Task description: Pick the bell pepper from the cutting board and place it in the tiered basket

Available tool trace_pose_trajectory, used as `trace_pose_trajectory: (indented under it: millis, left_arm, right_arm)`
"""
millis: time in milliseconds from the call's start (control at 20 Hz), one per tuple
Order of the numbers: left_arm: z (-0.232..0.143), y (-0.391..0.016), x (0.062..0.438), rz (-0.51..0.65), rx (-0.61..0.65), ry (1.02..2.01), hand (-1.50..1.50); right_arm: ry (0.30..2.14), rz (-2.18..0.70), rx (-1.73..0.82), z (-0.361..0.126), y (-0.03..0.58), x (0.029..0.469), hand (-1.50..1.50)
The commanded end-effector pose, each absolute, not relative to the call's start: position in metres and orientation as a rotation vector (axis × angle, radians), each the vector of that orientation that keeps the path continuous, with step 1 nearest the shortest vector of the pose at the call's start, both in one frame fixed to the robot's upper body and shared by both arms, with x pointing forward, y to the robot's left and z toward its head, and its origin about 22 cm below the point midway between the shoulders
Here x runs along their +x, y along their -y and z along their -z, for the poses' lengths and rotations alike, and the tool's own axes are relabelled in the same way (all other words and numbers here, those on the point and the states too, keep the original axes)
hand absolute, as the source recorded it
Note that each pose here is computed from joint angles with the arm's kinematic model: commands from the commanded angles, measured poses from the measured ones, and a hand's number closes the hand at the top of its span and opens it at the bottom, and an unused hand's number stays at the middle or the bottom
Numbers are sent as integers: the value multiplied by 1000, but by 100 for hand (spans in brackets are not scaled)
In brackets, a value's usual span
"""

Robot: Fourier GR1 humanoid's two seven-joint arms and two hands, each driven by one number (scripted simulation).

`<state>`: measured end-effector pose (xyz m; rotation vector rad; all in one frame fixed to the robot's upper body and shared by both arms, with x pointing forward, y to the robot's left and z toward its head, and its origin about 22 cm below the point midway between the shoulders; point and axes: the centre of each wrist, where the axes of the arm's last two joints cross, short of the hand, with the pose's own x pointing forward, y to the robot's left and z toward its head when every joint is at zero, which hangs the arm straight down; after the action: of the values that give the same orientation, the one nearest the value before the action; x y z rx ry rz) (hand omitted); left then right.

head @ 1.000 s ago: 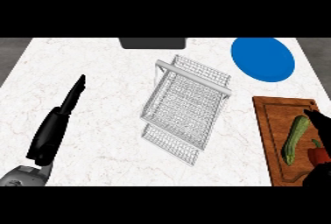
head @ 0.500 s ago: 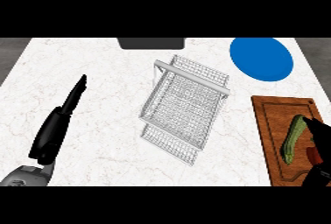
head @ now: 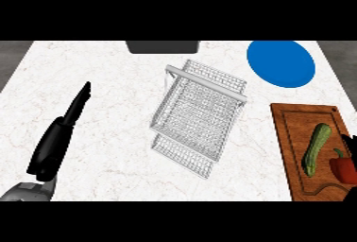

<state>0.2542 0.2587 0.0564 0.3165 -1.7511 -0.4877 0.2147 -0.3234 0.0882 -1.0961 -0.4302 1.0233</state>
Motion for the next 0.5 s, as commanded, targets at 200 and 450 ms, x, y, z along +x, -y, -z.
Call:
trace_pose_trajectory:
  millis: [200,450]
  left_arm:
    - [-56,-253,256,495,300,1759,0]
    - [-39,-257,245,471,317,1750,0]
  right_arm:
    - [449,-976,-1166,-82,345,221,-150]
    - [438,-976,-1148,-72,363,214,-150]
